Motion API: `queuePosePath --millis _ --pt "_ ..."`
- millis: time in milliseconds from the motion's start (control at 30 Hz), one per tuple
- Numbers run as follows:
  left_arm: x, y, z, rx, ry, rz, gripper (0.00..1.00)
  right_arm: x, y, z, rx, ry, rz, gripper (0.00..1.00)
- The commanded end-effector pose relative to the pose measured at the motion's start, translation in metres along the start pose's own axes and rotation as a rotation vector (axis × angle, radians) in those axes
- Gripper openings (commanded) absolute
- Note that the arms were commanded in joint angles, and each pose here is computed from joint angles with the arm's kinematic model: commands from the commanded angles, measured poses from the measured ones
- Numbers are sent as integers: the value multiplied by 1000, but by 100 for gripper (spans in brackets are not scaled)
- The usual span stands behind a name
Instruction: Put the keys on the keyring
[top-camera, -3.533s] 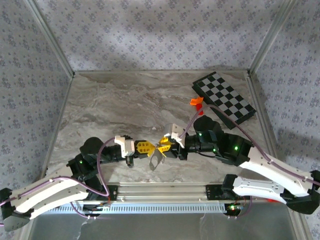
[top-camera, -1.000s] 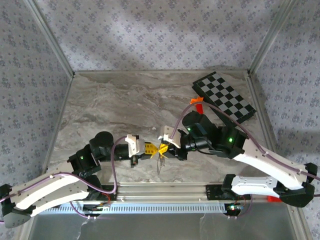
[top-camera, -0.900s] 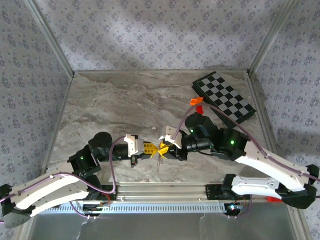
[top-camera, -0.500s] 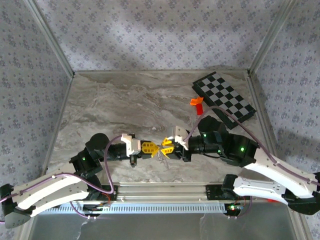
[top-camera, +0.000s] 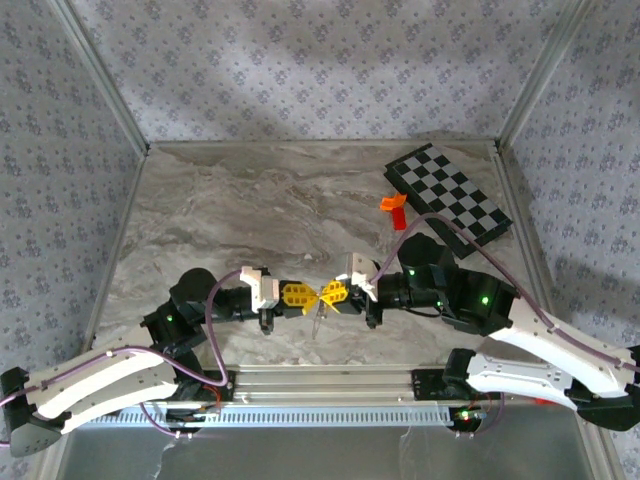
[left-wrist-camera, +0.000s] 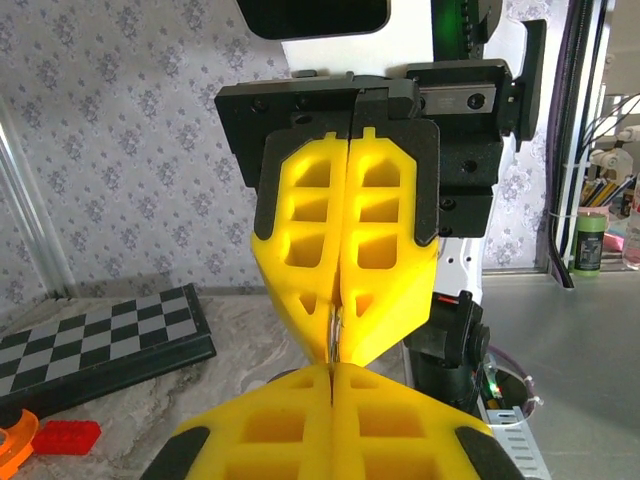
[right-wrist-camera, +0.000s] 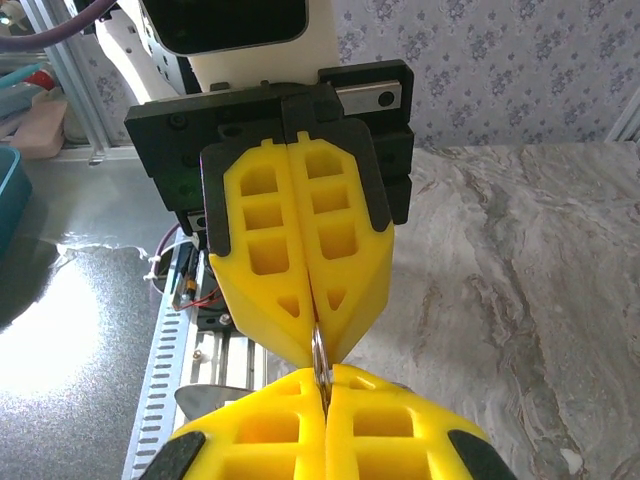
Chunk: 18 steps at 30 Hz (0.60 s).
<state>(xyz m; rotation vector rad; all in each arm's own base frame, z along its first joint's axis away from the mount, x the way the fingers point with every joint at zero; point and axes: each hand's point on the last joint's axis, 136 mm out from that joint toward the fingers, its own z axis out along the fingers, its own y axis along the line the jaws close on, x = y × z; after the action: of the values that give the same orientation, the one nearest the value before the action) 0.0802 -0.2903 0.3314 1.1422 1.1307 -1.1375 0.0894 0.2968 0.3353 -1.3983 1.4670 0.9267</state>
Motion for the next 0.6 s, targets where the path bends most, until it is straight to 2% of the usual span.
queuePosePath --millis 0,200,400,567 --pt "-8 2 -1 -15 11 32 0 2 -7 0 33 42 7 0" --pt "7 13 -2 -70 154 80 15 17 -9 4 33 193 -22 0" --pt "16 15 2 -54 223 90 14 16 -11 7 28 232 -34 0" --pt "17 15 4 -54 226 91 7 21 -10 12 13 264 -44 0"
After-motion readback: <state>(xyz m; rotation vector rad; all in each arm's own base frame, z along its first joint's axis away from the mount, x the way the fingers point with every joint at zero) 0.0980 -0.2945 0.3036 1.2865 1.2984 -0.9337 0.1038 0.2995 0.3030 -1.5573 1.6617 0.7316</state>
